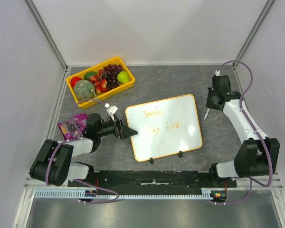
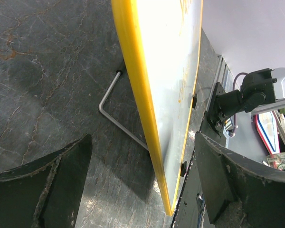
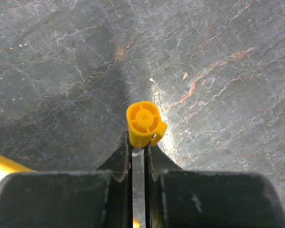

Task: Write a sentence on the whiteboard
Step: Place the whiteboard marker at the center of the board.

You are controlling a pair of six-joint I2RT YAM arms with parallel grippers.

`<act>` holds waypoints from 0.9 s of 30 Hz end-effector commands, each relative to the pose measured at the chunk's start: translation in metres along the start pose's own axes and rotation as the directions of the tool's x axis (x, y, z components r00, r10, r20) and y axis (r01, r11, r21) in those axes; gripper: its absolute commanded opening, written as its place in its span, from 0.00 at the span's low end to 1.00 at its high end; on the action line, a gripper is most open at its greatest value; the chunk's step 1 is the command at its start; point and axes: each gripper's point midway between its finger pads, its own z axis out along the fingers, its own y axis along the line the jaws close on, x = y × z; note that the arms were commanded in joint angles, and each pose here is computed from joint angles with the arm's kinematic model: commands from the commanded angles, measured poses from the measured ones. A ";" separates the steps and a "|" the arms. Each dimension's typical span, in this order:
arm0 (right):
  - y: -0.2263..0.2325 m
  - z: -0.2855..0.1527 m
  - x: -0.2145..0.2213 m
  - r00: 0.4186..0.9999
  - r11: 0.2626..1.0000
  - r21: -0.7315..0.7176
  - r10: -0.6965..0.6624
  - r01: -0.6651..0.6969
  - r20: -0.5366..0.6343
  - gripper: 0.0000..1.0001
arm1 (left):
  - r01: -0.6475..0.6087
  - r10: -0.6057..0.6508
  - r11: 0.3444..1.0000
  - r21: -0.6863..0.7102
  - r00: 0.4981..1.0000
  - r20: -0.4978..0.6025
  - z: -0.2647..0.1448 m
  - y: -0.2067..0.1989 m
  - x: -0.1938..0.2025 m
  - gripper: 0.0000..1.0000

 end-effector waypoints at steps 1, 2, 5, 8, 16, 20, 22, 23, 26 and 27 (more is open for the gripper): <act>0.002 0.006 -0.016 1.000 1.000 0.004 -0.021 0.021 0.012 0.00 | -0.055 0.055 0.998 0.028 0.998 0.016 0.001 -0.005 -0.006 0.91; 0.005 0.009 -0.016 1.000 1.000 -0.011 -0.026 0.026 0.002 0.00 | -0.055 0.055 0.998 0.028 0.998 0.017 0.001 -0.005 -0.006 0.91; 0.006 0.023 -0.008 0.998 0.999 0.001 -0.039 0.039 -0.042 0.00 | -0.057 0.056 0.998 0.027 0.998 0.018 0.001 -0.005 -0.006 0.91; 0.004 0.038 0.001 0.997 0.999 0.022 -0.033 0.035 -0.074 0.00 | -0.054 0.053 0.998 0.027 0.998 0.018 0.001 -0.005 -0.006 0.91; 0.005 0.065 0.019 0.985 0.996 0.032 -0.073 0.079 -0.159 0.00 | -0.048 0.047 0.998 0.027 0.999 0.017 0.001 -0.005 -0.006 0.91; 0.011 0.077 0.023 0.981 0.997 0.014 -0.068 0.072 -0.183 0.00 | -0.051 0.050 0.998 0.027 0.999 0.017 0.001 -0.005 -0.006 0.91; 0.014 0.085 0.029 0.973 0.997 0.002 -0.080 0.082 -0.215 0.00 | -0.049 0.049 0.998 0.028 0.999 0.016 0.002 -0.004 -0.006 0.92; 0.015 0.087 0.032 0.971 0.997 -0.002 -0.081 0.083 -0.227 0.00 | -0.048 0.048 0.998 0.028 0.999 0.015 0.002 -0.004 -0.006 0.92; 0.014 0.090 0.035 0.969 0.997 0.001 -0.080 0.083 -0.234 0.02 | -0.049 0.049 0.998 0.028 0.999 0.016 0.002 -0.004 -0.006 0.92; 0.015 0.089 0.032 0.972 0.997 -0.004 -0.076 0.077 -0.223 0.04 | -0.053 0.052 0.998 0.031 0.999 0.014 0.002 -0.005 -0.006 0.92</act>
